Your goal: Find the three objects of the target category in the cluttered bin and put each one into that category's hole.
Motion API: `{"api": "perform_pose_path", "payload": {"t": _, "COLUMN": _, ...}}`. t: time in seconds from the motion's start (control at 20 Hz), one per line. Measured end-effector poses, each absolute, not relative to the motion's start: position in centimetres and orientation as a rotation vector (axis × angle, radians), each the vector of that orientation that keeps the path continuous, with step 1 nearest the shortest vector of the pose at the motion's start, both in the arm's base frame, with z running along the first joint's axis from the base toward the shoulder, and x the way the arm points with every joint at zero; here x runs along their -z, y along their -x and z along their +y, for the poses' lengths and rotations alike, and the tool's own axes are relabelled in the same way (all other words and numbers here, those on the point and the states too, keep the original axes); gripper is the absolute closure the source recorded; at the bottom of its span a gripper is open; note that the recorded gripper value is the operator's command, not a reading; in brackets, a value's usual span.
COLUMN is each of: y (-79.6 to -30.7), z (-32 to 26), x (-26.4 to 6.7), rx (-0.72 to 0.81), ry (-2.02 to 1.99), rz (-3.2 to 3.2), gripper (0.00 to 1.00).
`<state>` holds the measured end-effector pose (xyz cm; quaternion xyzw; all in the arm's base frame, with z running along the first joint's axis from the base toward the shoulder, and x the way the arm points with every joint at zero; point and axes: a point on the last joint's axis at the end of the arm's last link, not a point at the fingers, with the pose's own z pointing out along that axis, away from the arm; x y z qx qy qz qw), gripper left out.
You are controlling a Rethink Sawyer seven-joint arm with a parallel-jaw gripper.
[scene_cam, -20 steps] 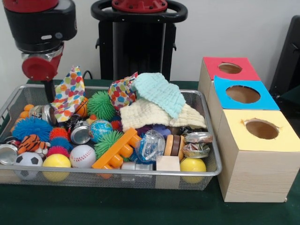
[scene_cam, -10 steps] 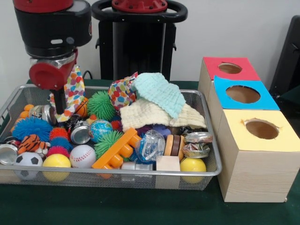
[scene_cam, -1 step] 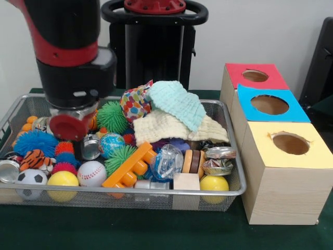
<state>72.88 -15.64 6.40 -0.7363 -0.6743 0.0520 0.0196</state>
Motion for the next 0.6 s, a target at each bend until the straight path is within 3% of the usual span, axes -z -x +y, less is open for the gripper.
{"api": "perform_pose_path", "payload": {"t": 0.6, "y": -73.0, "z": -5.6, "x": -1.4, "rx": -0.209, "ry": 2.287, "rz": -2.031, "gripper": 1.00}}
